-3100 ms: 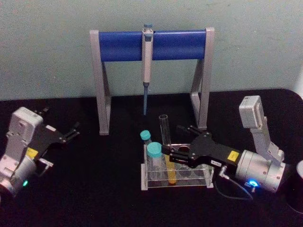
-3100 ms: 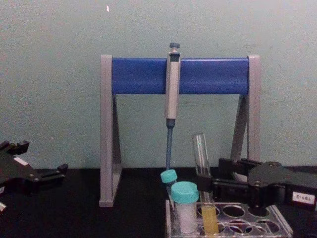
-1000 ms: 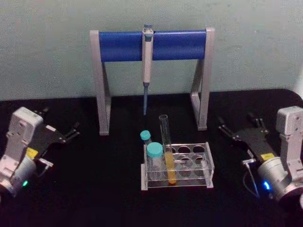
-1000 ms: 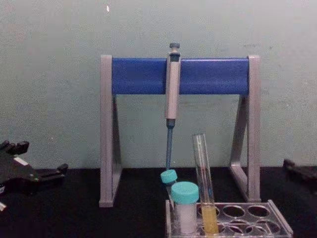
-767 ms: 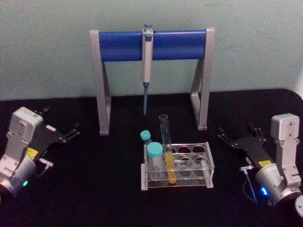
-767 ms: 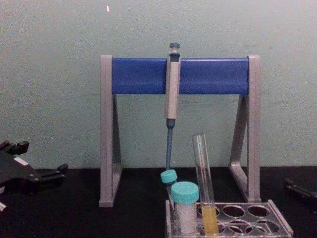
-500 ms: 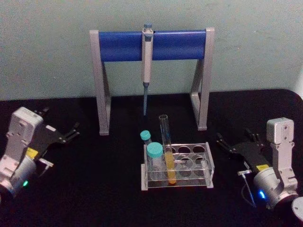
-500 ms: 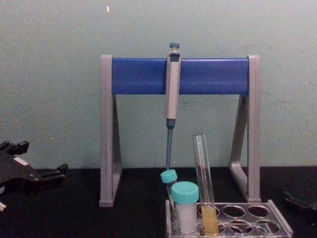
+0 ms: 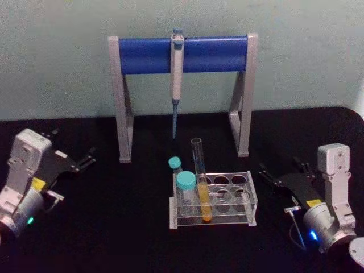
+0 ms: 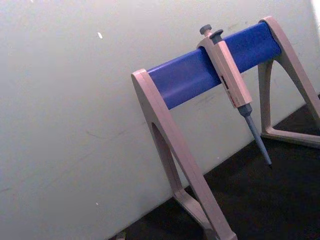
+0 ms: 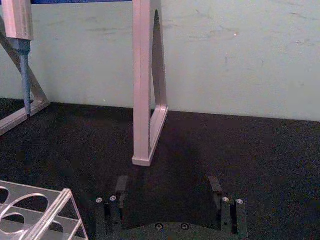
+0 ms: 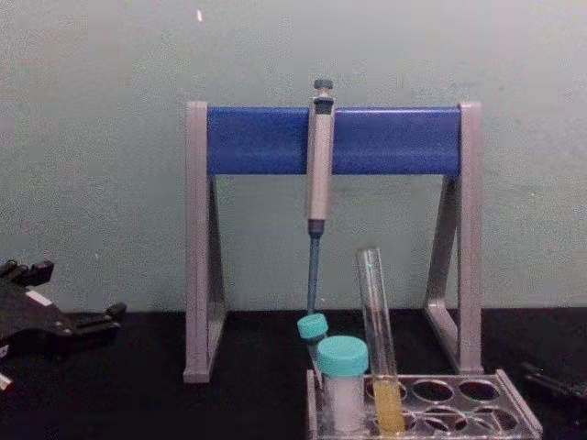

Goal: Pick up the test tube from the test tube rack, shake it, then place it back into the test tube rack.

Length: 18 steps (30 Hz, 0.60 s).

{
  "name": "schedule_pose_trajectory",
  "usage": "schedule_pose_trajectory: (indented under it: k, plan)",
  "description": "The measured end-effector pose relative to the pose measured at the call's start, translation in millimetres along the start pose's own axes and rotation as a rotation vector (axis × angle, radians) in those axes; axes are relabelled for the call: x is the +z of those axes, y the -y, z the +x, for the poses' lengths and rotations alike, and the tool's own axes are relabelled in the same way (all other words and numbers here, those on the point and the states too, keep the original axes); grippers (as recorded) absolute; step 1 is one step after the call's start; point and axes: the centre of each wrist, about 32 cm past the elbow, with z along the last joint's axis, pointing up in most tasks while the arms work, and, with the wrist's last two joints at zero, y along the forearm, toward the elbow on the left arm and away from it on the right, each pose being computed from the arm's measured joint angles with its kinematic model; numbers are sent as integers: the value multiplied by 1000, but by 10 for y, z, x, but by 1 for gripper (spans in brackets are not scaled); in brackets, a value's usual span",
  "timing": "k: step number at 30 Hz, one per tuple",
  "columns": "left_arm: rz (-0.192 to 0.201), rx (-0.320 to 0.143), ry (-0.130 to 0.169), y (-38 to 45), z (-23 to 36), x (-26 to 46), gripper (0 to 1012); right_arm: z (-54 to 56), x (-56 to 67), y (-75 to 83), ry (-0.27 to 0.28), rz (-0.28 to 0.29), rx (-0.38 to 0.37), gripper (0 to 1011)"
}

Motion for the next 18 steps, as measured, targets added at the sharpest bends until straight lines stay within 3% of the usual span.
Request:
schedule_pose_trajectory:
  k: [18]
  plan:
    - [0,0,0,0,0,0,1001,-2,5,2,-1,3,1,1000]
